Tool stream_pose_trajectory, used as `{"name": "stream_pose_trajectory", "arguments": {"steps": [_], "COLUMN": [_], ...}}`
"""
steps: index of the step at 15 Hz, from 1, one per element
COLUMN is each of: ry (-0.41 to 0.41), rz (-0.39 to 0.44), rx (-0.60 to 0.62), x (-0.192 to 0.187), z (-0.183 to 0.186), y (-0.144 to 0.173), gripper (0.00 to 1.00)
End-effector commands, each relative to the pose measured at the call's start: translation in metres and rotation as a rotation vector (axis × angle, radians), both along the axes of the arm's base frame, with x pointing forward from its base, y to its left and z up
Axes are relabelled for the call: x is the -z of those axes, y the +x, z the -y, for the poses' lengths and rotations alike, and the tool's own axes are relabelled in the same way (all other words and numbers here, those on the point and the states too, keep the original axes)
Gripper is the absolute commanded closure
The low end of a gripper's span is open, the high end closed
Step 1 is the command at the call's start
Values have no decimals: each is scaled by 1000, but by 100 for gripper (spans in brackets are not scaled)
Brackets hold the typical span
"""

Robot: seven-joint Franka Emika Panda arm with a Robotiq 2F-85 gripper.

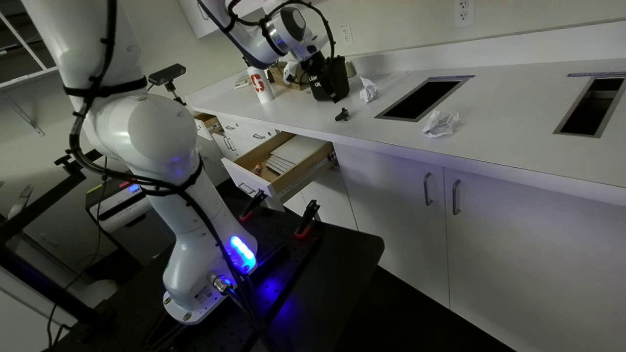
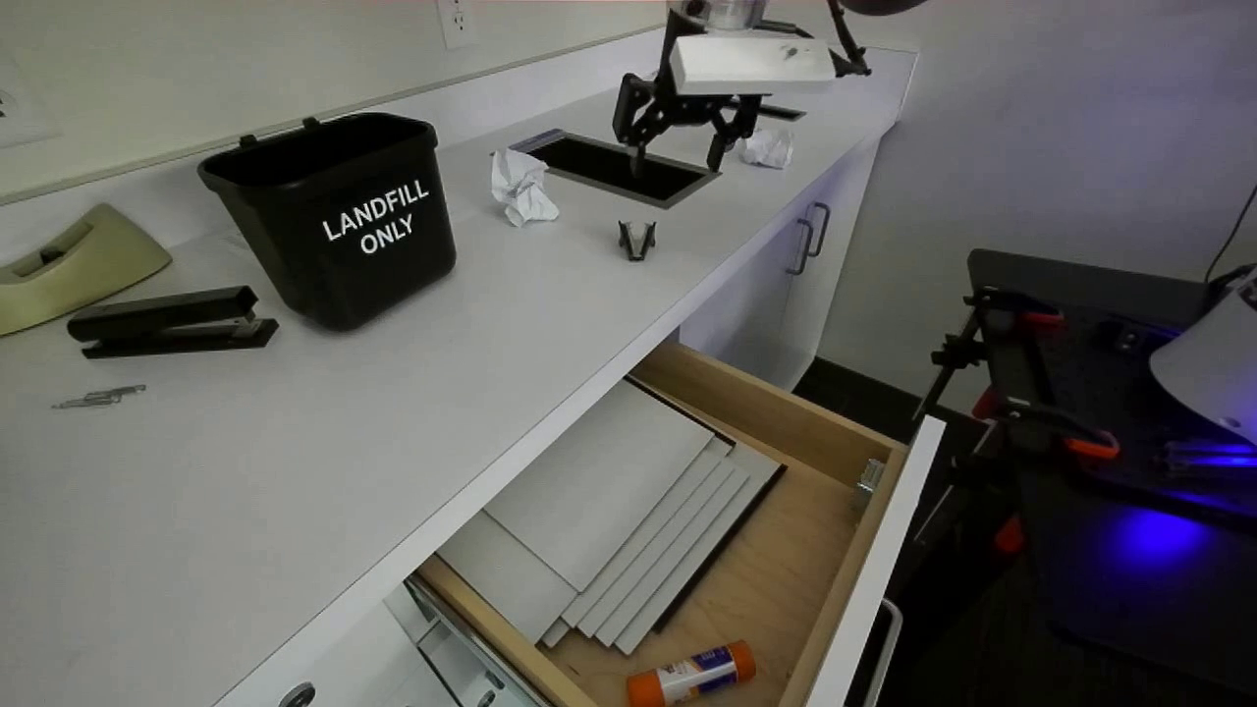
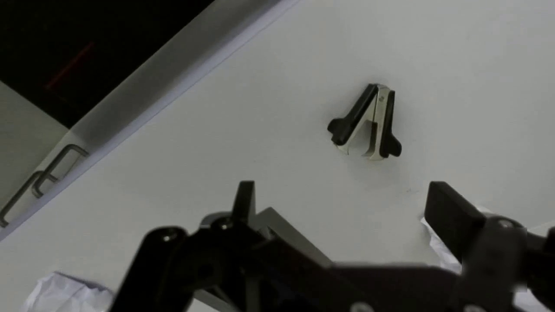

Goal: Move he staple remover to the left

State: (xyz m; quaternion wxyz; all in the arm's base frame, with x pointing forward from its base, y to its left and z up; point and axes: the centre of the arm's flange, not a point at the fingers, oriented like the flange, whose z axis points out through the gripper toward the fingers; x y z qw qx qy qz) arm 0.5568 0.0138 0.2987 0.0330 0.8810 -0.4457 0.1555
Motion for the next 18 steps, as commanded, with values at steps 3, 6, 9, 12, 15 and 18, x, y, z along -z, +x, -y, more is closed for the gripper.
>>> {"name": "stream_pose_trajectory", "arguments": {"steps": [3,6,9,12,15,18], "ry": [3,-14,-28,-31,-31,-38], "rz": [8,15,14,18,10,5], "rx": [56,84,73,69,86,117], "x": [14,13,19,29,43,58], "z": [-3,-6,-18,-27,-30,-25], "y": [15,21,33,42,49,52], "gripper": [0,0,0,0,0,0]}}
